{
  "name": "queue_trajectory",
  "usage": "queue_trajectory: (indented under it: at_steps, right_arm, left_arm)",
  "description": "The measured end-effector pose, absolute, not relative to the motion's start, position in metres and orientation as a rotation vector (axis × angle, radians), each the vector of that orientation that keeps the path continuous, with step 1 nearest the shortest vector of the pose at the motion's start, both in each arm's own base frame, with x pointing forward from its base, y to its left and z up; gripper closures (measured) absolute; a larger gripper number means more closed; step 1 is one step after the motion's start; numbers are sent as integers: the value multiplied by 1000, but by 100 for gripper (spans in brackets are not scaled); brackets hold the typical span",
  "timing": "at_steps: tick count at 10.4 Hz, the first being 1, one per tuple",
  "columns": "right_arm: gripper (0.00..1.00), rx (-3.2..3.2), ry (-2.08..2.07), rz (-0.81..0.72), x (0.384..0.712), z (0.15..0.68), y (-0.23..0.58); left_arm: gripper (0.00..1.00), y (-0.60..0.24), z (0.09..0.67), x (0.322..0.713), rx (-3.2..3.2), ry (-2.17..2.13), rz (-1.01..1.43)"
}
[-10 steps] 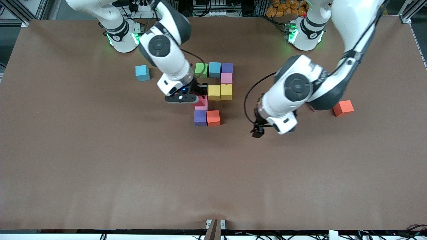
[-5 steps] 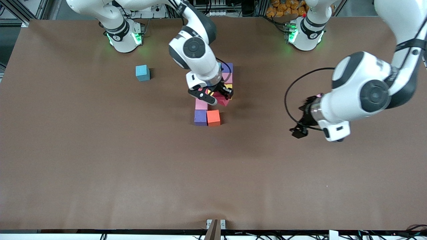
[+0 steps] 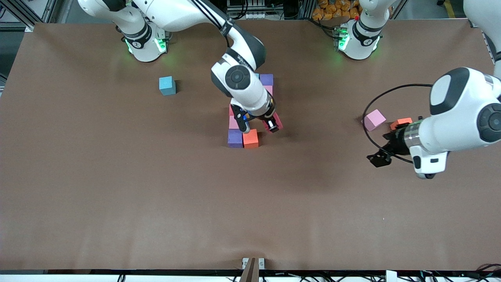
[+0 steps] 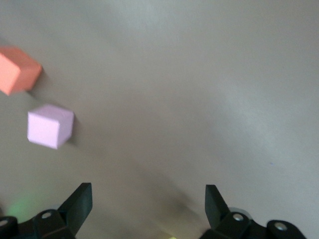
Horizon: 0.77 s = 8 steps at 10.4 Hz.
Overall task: Form number 2 with 11 blocks
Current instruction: 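Place the pink cube with the right gripper while the left gripper withdraws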
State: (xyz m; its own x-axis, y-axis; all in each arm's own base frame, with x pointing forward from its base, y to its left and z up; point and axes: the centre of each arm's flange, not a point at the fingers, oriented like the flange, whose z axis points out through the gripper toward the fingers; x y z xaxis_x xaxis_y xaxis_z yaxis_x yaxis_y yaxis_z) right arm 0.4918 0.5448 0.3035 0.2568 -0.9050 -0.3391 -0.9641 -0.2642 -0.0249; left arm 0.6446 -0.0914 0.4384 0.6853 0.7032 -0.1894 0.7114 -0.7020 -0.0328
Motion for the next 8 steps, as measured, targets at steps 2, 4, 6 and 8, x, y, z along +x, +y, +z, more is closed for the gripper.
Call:
queue_trajectory:
  at_steps: [2,4,6,8]
  right_arm:
    - [42,-2276,1829,403,505,278,531]
    - [42,-2281,1860,417,504,256,530]
    - [42,-2272,1862,414,500,248,535]
    - [42,-2262,1869,392,497,245,543]
  left_arm:
    - [0,-77,429,648,2961,1015,-249]
    - [0,-65,418,653,3015,874,-248]
    - [0,-46,415,658,3042,756,-238]
    - [0,-30,418,663,3064,668,-212]
